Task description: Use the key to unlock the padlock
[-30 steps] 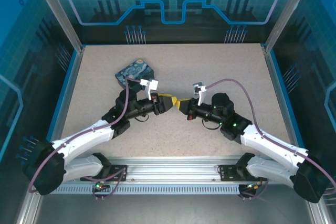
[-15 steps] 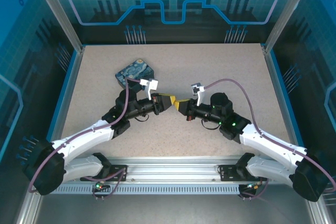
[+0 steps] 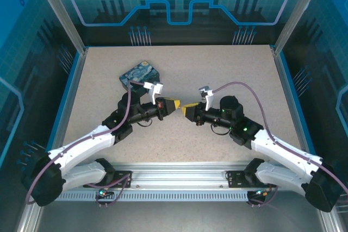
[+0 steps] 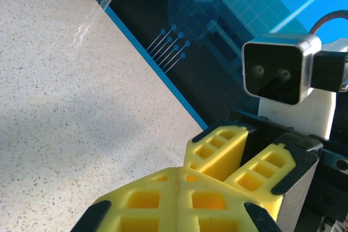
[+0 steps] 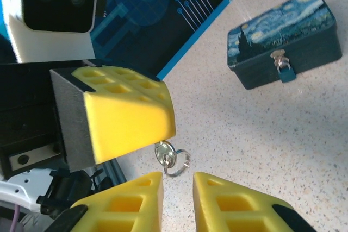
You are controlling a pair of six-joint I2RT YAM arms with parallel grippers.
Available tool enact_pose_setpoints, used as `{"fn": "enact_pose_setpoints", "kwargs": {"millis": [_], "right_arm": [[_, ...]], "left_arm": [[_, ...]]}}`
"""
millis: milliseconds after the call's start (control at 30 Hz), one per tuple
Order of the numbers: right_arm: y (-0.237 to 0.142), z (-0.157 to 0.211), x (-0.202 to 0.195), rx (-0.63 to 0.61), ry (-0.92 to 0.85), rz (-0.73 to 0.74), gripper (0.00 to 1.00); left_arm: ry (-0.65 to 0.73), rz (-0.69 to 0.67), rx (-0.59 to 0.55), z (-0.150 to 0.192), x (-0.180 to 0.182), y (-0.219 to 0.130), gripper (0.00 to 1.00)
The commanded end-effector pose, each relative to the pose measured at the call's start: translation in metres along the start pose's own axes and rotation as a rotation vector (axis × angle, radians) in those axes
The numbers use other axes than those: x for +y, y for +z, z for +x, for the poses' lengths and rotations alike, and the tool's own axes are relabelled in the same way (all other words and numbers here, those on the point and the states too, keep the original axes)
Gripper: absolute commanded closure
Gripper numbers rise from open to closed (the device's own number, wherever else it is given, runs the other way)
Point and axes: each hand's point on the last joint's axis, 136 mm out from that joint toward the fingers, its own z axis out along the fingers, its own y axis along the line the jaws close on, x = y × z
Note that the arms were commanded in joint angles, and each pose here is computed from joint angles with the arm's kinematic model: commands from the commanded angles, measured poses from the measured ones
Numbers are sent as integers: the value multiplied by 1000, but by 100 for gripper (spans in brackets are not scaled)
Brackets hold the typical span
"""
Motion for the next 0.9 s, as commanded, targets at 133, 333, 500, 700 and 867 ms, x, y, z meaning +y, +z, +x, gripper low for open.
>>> {"fn": "enact_pose_setpoints", "kwargs": {"millis": [133,333,500,700,867], "right_arm": [[-26,-16,27,-56,-79,-180,61],[-19,-18,43,-19,-87,-253,55],[-6,-15,44,7,-83,-264,56],[6,-13,46,27,-76,-276,62],[13,-13,48,39,-66,-281,68]], "left_arm": [[136,27,59,-8,-27,-13,100],[138,48,70,-8,-32,-13,100],[130,60,68,-9,-33,-12,100],[124,65,70,-8,-34,-11,100],[124,66,71,-8,-33,-10,100]]}}
